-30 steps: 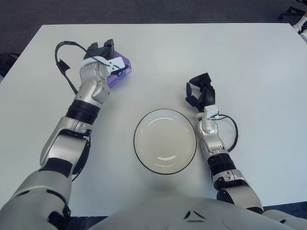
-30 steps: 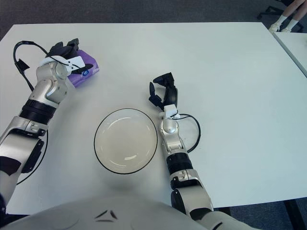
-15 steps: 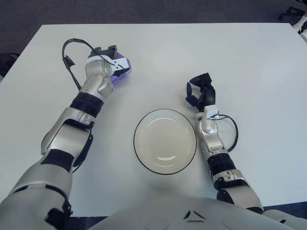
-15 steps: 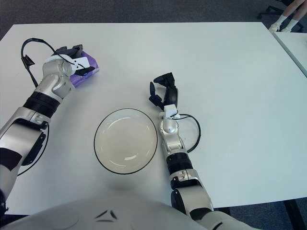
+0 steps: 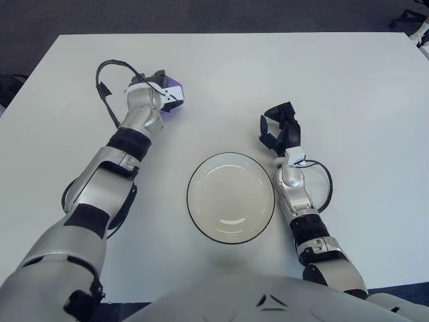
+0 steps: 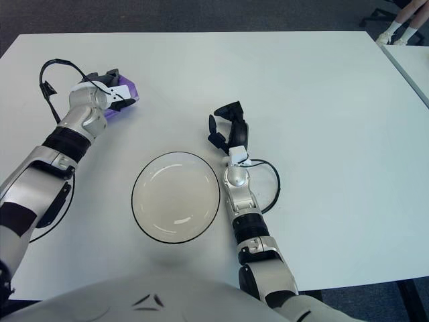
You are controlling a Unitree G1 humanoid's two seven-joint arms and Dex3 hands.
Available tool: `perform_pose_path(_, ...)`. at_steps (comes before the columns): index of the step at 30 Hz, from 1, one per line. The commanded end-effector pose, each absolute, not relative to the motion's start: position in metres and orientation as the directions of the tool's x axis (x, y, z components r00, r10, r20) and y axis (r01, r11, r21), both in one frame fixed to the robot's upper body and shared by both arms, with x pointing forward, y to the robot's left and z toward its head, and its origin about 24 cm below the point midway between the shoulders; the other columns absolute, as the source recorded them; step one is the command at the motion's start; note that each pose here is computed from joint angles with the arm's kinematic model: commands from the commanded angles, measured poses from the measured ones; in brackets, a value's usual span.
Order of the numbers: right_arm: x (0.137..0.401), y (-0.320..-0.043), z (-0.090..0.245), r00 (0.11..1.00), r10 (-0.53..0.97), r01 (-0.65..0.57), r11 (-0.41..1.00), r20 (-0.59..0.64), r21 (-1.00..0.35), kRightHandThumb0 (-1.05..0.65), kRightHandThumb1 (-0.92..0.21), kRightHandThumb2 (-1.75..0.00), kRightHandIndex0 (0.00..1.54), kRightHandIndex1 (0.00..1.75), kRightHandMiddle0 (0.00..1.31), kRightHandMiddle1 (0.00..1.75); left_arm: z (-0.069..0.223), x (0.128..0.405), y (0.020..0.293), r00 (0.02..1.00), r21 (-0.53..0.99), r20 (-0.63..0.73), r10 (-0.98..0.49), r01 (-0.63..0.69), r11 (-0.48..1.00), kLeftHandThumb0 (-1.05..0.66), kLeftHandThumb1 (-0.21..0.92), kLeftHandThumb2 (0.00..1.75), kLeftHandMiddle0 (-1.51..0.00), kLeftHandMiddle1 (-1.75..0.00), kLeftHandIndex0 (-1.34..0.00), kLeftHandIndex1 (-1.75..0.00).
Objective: Put the tissue paper into the plate.
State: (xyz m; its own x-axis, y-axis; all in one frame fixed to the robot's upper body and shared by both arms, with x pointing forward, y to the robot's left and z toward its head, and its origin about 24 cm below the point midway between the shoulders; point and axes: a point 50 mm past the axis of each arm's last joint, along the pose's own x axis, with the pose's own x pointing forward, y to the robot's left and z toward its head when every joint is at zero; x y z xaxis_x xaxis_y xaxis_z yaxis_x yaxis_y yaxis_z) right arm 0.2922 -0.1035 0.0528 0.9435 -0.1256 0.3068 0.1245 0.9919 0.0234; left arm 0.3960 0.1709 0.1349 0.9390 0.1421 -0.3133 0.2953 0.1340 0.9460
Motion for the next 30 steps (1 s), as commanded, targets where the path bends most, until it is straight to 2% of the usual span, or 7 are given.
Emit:
perform_pose_path(1,0.252,-0.118,-0.022,0.989,-0.146,0.148,0.987,0.033,-0.065,-0.37,-0.74,-0.79,0.55,1.33,0.3,1.75,0.104,0.39,0.165,0.903,0.907,-0.413,0.12,0.395,0.149,-1.05,0.92,0.64,0.0,0.0,0.0,0.0)
perform_pose_path(9,0.251,-0.118,-0.021,0.987,-0.154,0.156,0.985,0.041,-0.075,-0.38,-0.71,-0.83,0.56,1.34,0.32,1.75,0.073,0.385,0.164,0.894,0.893,-0.437,0.098,0.418,0.163,-1.05,0.92,0.63,0.0,0.0,0.0,0.0)
perform_pose_path(19,0.251,-0.121,-0.021,0.984,-0.174,0.177,0.981,0.045,-0.082,-0.38,-0.67,-0.87,0.57,1.35,0.34,1.75,0.053,0.381,0.171,0.908,0.897,-0.408,0.092,0.379,0.227,-1.05,0.92,0.54,0.0,0.0,0.0,0.0)
perform_pose_path(27,0.251,-0.121,-0.021,0.982,-0.18,0.184,0.979,0.05,-0.088,-0.38,-0.68,-0.87,0.57,1.35,0.34,1.75,0.041,0.375,0.177,0.953,0.929,-0.286,0.102,0.25,0.273,-1.02,0.9,0.44,0.0,0.0,0.0,0.0)
perform_pose_path(30,0.251,-0.123,-0.021,0.982,-0.181,0.185,0.979,0.05,-0.087,-0.38,-0.68,-0.86,0.57,1.34,0.34,1.75,0.039,0.373,0.177,0.968,0.94,-0.227,0.111,0.188,0.285,-0.98,0.83,0.51,0.0,-0.09,0.0,-0.11)
